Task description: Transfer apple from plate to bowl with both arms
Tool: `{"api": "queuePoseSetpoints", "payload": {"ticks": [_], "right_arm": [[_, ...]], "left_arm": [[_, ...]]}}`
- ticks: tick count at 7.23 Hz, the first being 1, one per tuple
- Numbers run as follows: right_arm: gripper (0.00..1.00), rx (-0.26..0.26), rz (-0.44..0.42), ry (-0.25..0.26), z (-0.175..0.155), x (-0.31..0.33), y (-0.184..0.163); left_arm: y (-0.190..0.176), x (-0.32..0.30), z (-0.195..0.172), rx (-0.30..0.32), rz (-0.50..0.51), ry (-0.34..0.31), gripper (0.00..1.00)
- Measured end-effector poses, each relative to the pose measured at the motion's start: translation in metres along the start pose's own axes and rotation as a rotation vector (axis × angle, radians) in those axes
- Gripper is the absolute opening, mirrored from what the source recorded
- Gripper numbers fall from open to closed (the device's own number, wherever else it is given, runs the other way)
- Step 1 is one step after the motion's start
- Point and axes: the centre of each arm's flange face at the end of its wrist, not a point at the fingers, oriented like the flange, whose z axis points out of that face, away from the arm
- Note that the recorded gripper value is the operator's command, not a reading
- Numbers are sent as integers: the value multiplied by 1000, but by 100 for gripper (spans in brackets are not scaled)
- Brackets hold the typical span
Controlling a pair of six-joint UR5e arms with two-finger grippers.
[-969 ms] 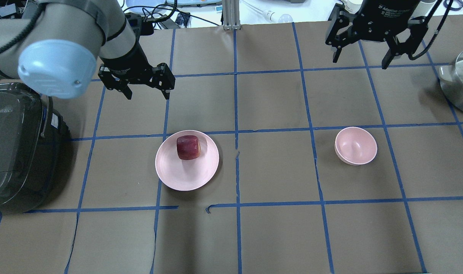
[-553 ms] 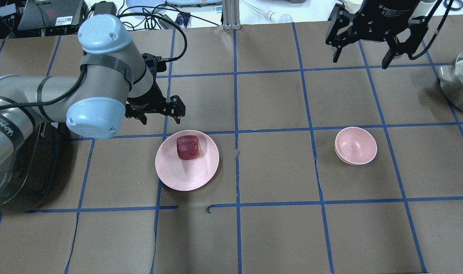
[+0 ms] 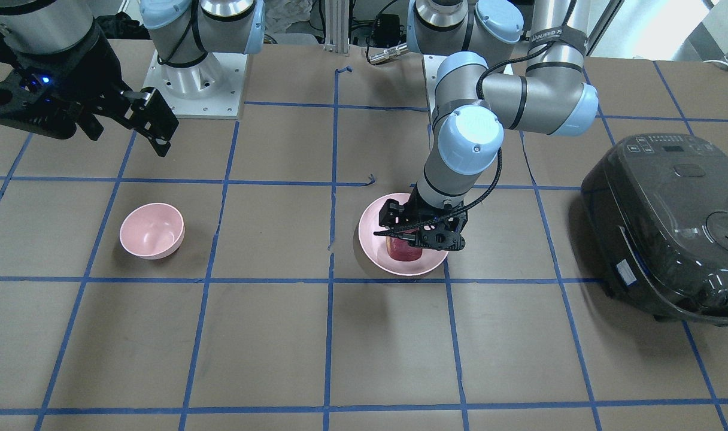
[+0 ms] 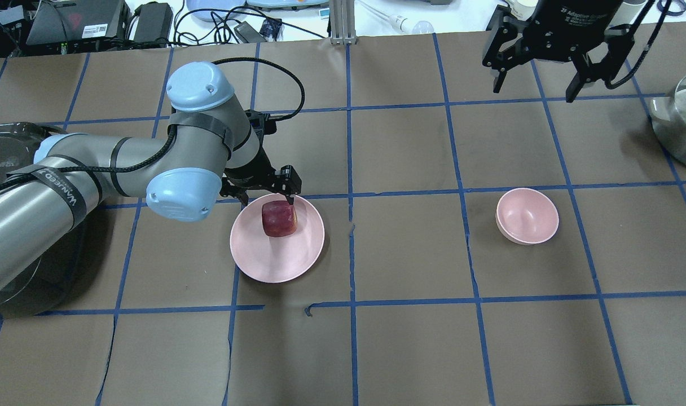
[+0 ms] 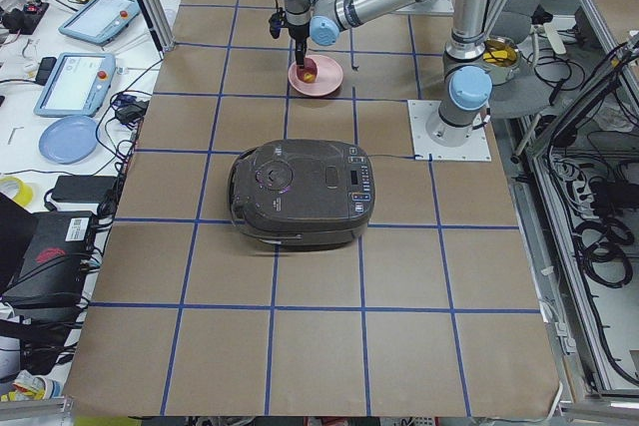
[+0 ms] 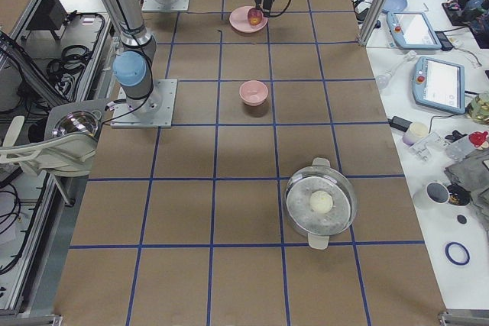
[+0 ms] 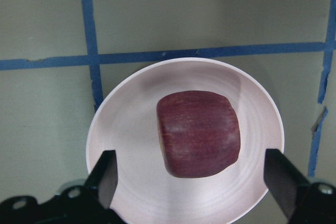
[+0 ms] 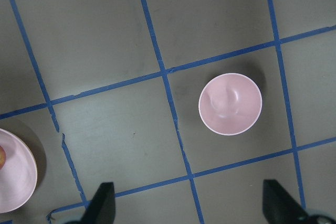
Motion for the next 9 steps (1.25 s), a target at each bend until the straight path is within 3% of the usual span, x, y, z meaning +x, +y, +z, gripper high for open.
{"api": "queuePoseSetpoints", "payload": {"ticks": [3,4,5,9], "right_arm": [[100,0,0,0,0,0,0],[100,0,0,0,0,0,0],[100,0,0,0,0,0,0],[100,0,0,0,0,0,0]], "left_arm": [[-4,3,26,-40,3,-5,93],[-5,8,37,-52,5,-7,84],[-6,12,48,-60,4,-9,61],[-1,9,60,-55,22,-72,0]]}}
